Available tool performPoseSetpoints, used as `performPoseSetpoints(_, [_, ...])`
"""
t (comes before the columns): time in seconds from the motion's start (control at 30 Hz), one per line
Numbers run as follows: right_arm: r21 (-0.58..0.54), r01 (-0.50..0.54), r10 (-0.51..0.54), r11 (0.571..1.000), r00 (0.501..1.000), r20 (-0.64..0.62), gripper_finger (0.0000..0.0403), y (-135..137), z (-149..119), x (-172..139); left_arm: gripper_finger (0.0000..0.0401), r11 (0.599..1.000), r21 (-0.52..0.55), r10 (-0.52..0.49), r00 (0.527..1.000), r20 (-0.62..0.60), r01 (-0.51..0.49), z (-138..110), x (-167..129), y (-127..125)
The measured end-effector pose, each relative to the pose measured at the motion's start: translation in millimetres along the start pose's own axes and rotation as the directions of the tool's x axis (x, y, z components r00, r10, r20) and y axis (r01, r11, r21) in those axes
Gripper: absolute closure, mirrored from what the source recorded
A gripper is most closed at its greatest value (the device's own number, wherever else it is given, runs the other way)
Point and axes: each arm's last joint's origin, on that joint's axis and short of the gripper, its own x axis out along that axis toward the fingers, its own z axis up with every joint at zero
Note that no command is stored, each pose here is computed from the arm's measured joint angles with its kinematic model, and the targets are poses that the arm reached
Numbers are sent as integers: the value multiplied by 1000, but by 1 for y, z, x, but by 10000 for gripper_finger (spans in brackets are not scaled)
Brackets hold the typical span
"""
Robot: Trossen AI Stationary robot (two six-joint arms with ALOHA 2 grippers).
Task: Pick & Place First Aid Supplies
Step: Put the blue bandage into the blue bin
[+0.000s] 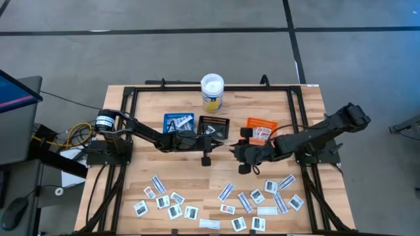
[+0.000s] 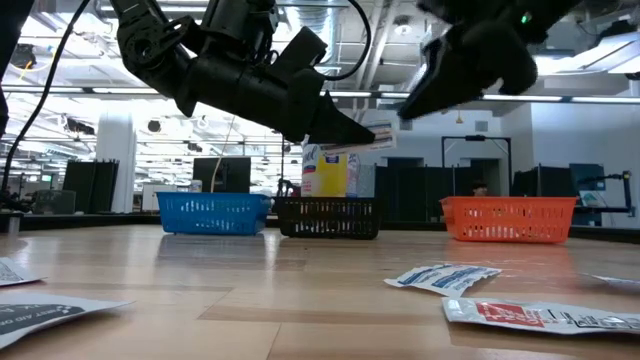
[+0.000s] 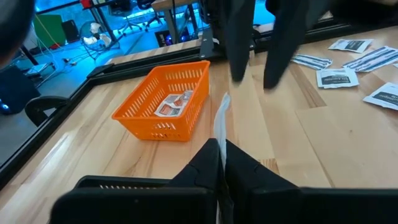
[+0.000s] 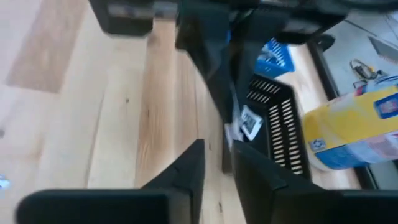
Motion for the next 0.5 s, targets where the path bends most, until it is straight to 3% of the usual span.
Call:
performPoseSetpoints(0.23, [-16,50,-51,999,997,-51,257,-1,-6,25,393,1000,0,0,1000,0,0,0,0,0])
performPoseSetpoints(0.5, [0,65,-65,998,997,-44,185,-7,-5,24,389,1000,0,-4,1000,1,4,0,0,0])
